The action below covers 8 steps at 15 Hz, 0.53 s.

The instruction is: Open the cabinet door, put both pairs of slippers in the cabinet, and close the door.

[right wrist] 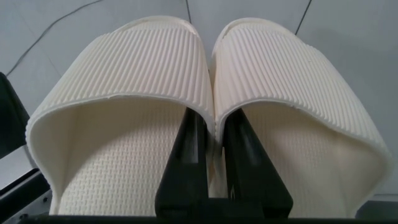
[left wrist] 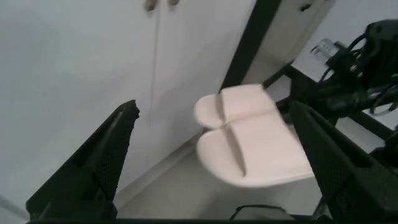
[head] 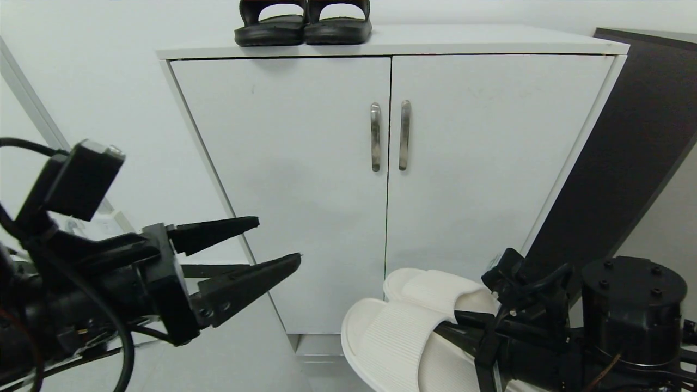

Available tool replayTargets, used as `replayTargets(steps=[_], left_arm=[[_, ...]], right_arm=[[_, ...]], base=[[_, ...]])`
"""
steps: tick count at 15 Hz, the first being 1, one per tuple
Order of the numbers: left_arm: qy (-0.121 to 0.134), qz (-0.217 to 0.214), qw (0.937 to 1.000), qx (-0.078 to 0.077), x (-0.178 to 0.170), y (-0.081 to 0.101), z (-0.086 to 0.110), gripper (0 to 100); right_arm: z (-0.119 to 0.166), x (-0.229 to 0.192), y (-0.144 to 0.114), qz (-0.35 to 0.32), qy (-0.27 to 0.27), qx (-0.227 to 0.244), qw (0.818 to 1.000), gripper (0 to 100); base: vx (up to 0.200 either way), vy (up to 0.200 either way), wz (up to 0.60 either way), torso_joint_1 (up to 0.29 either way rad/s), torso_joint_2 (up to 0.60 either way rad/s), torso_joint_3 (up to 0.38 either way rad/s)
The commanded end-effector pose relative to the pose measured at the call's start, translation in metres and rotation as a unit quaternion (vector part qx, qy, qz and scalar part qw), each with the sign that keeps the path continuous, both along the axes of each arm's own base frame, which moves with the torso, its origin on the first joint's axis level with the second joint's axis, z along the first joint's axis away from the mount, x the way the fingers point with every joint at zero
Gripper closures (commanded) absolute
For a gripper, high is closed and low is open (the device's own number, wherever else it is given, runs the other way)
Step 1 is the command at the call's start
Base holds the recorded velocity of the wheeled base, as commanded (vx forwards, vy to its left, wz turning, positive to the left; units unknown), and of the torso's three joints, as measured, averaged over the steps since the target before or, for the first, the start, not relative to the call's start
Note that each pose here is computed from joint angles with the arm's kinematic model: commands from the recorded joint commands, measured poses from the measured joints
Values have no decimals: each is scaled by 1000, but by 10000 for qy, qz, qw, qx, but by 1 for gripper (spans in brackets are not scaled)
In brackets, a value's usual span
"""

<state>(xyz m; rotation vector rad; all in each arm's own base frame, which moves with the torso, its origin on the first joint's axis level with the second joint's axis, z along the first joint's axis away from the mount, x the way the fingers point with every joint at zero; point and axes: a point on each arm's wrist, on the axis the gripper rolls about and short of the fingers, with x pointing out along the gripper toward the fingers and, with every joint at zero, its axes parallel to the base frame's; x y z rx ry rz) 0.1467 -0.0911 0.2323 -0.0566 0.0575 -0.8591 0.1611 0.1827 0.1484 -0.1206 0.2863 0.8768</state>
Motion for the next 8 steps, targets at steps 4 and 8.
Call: replayTargets(steps=[4, 8], left_arm=[[211, -676, 9974, -104, 27, -58, 12, 0], [152, -884, 9956, -280, 57, -93, 28, 0]], right_arm=[[-1, -2, -2, -2, 17, -16, 10000, 100], [-1, -3, -5, -19, 23, -11, 10000, 100]], base=[[0, 0, 0, 0, 0, 0], [0, 0, 0, 0, 0, 0]])
